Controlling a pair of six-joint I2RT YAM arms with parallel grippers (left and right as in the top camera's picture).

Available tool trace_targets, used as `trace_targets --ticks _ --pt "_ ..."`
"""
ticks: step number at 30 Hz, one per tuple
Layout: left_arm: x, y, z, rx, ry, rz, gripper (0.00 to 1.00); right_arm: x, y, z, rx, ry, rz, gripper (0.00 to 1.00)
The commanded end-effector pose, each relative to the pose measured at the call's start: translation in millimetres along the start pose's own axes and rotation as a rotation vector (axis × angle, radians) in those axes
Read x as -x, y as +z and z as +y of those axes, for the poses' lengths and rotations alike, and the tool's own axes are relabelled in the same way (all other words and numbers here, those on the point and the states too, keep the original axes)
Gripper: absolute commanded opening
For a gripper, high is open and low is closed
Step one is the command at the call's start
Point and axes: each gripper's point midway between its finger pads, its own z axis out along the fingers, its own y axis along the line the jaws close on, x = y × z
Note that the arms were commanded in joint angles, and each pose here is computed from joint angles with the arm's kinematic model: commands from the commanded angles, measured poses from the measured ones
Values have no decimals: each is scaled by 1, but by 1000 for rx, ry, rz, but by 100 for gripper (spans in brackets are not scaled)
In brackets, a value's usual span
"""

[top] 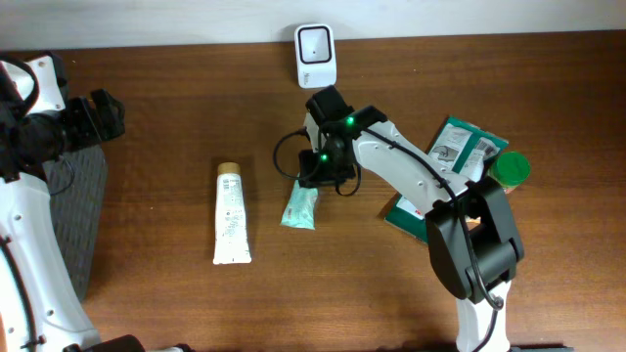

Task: Scan the item barcode
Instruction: 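Reach right gripper to small green sachet and grasp it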

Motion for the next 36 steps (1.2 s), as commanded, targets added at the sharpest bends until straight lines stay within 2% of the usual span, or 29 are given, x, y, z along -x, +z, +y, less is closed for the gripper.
trace_targets --ticks 1,4,6,9,10,14,20,24,27,28,29,30,31,33,36 --pt "5 -8 -3 -8 21 -26 99 4 -23 -6 -37 -178 -8 69" --pt "5 -8 -3 -8 21 -26 99 31 -49 -39 -63 -304 -82 68" --pt "5 -8 -3 -9 21 -26 99 53 -57 -47 -57 -377 -166 59" --pt "5 -8 -3 -9 21 -26 99 72 -49 -17 -44 -492 -253 49" --pt "5 -8 -3 -8 21 -26 99 74 -41 0 -33 -521 -267 43" --pt "5 -8 -3 -9 21 -26 99 63 2 23 -37 -425 -213 39" --pt "5 -8 -3 -9 21 -26 99 56 36 13 -31 -271 -154 40" --pt "5 -8 -3 -9 21 -26 99 39 32 -23 -117 -182 -67 40" --pt "5 -8 -3 -9 21 -26 99 15 -2 -60 -126 -75 81 40" --pt "5 -8 -3 -9 21 -26 99 9 -10 -63 -105 -77 115 43" --pt "5 -8 -3 -8 21 -26 99 7 -24 -68 -94 -60 133 61" --pt "5 -8 -3 -9 21 -26 99 11 -41 -72 -68 -23 130 70" --pt "5 -8 -3 -8 21 -26 99 13 -55 -64 30 0 128 74" --pt "5 -8 -3 -9 21 -26 99 2 -54 -58 164 66 168 75" --pt "5 -8 -3 -8 21 -26 99 -29 -14 -63 207 201 254 73"
